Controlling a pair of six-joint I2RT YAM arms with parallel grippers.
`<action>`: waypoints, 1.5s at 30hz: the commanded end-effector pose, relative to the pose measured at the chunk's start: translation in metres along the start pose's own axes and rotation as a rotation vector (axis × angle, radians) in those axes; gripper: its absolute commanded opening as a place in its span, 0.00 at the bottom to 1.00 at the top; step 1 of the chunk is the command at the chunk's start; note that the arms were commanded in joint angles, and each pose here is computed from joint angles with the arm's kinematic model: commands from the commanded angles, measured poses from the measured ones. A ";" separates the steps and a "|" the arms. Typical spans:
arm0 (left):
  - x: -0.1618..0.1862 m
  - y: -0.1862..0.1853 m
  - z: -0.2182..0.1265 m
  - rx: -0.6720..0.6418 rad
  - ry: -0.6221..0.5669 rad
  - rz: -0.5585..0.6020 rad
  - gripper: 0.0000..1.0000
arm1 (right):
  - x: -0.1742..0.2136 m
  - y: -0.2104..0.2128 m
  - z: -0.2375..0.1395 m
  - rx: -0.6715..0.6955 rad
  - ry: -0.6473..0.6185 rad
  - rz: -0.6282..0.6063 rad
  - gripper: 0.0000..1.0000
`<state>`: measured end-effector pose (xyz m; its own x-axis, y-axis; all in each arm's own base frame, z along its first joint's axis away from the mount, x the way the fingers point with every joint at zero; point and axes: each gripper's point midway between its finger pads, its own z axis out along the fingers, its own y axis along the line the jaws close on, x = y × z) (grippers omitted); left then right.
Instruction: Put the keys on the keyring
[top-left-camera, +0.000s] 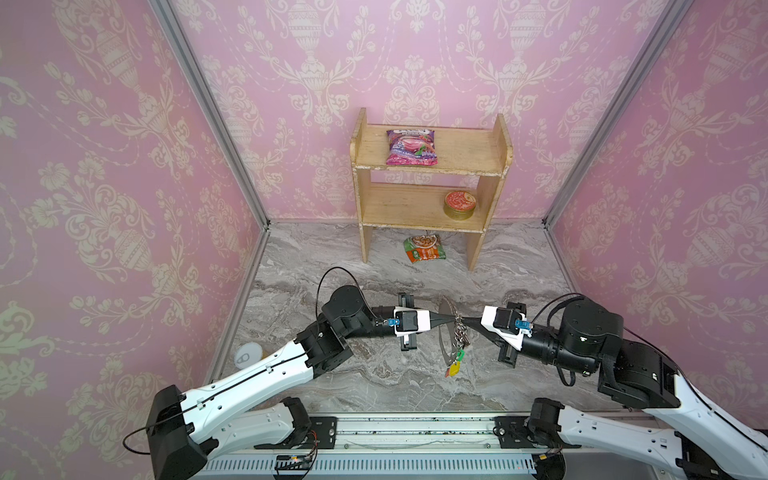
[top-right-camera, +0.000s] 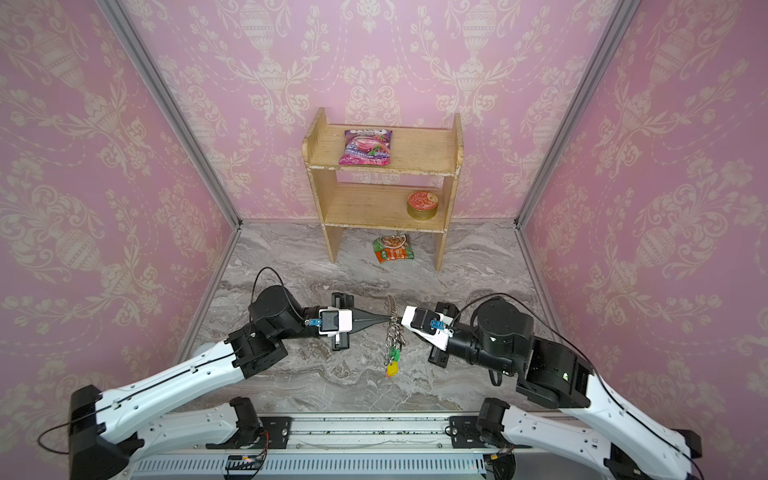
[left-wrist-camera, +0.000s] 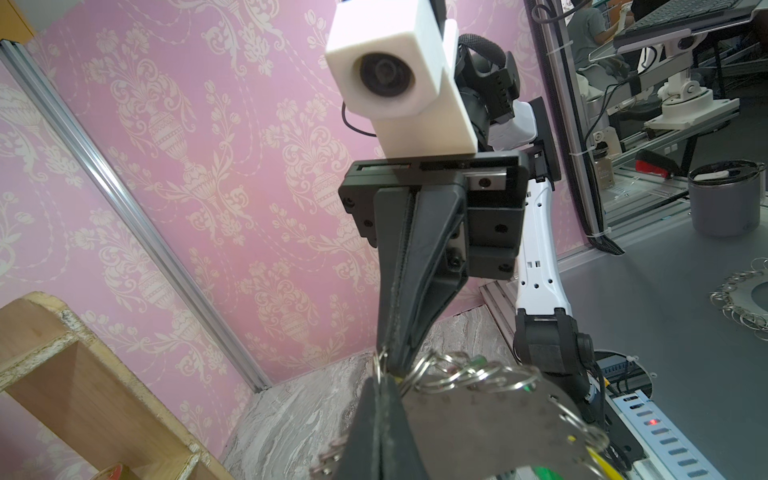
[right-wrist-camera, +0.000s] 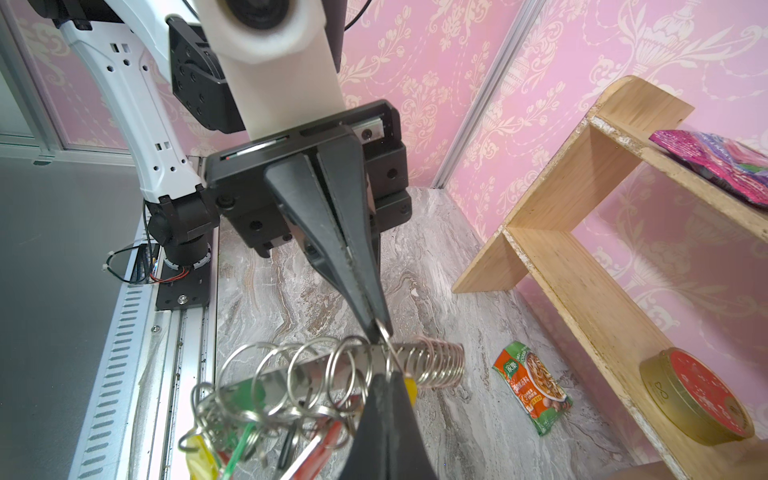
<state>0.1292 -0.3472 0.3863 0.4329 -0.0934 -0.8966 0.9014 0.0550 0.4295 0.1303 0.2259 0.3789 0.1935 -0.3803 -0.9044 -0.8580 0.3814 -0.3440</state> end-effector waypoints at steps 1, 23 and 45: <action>0.002 -0.004 0.005 0.013 0.027 -0.011 0.00 | -0.030 0.006 0.000 -0.045 -0.101 -0.029 0.00; -0.003 0.010 0.003 -0.053 0.034 -0.015 0.00 | -0.020 0.010 0.001 -0.030 -0.062 -0.048 0.00; -0.012 0.024 -0.001 -0.112 -0.011 -0.032 0.00 | -0.004 0.006 -0.001 0.018 -0.029 -0.028 0.00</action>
<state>0.1356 -0.3482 0.3859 0.3911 -0.0702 -0.9176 0.9187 0.0889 0.3848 0.1318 0.2234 0.3749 0.2165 -0.4168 -0.8828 -0.8249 0.4055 -0.3938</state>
